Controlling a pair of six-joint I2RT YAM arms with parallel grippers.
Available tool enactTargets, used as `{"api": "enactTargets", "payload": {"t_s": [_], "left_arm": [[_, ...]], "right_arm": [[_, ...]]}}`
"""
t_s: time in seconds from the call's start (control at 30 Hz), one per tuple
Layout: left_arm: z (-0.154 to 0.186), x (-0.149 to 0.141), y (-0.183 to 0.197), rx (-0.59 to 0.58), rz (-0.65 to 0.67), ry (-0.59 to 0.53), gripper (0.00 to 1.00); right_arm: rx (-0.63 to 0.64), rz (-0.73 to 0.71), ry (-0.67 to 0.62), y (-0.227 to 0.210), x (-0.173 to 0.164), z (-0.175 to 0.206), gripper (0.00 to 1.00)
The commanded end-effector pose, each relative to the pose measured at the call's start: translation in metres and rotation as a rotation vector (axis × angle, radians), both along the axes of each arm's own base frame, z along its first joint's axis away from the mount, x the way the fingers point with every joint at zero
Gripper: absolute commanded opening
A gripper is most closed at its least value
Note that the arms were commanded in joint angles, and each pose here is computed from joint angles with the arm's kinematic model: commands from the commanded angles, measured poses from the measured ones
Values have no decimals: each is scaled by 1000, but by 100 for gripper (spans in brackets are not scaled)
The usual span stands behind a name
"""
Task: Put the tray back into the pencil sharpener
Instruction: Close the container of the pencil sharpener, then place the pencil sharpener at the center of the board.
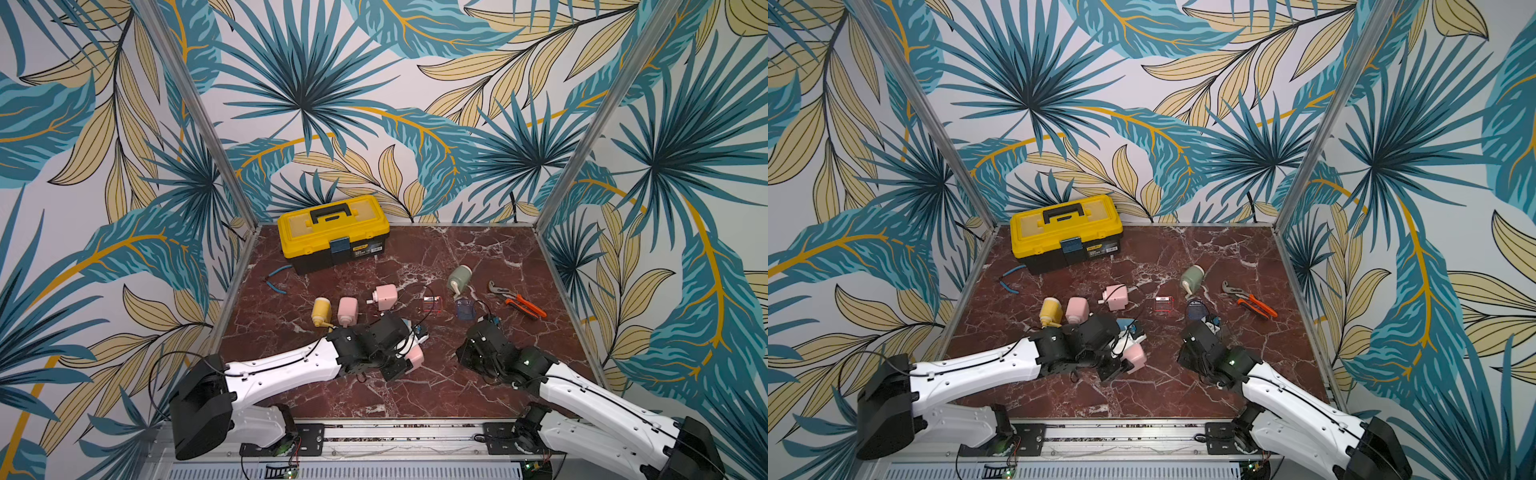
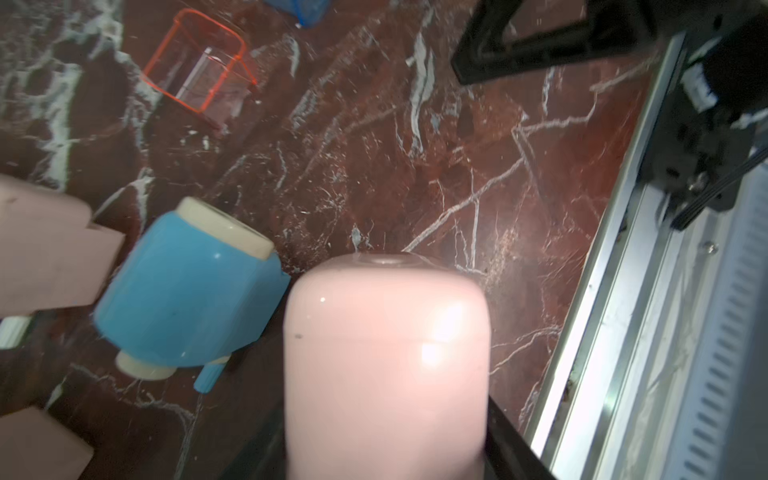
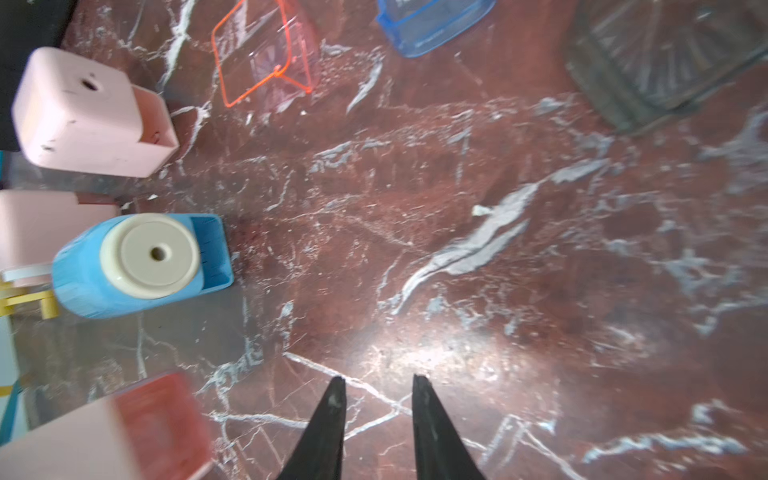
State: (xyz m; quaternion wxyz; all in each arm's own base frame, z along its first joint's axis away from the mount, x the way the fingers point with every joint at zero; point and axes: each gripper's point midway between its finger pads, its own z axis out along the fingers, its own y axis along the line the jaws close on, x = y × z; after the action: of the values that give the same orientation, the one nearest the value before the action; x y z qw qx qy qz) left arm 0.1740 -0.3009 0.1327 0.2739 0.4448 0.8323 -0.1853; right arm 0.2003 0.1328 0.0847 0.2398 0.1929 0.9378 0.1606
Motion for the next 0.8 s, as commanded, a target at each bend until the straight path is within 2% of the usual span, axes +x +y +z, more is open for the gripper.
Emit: {"api": "enactTargets", "payload": {"t_s": [0.0,0.1,0.2,0.43,0.6,0.77], "left_arm": [[27,19,20,-87,237,-54,0],[52,35,49,-134,393,-118,0],[73,52,82,-154,524,-135,0],[114,85,166,-48,712,-212,0],[110,97,235,12,855,-141,0],[92,104,283,80,962,-96,0]], "right_arm": [[-89,-6,21,-14,-3,-3,30],[-86,6,23,-9,1,-3,30],[-92,22,25,-5,4,-2,30],[-108,46,30,-1,8,2,30],[-113,53,30,-1,8,2,31],[-112,64,37,2,10,2,31]]}}
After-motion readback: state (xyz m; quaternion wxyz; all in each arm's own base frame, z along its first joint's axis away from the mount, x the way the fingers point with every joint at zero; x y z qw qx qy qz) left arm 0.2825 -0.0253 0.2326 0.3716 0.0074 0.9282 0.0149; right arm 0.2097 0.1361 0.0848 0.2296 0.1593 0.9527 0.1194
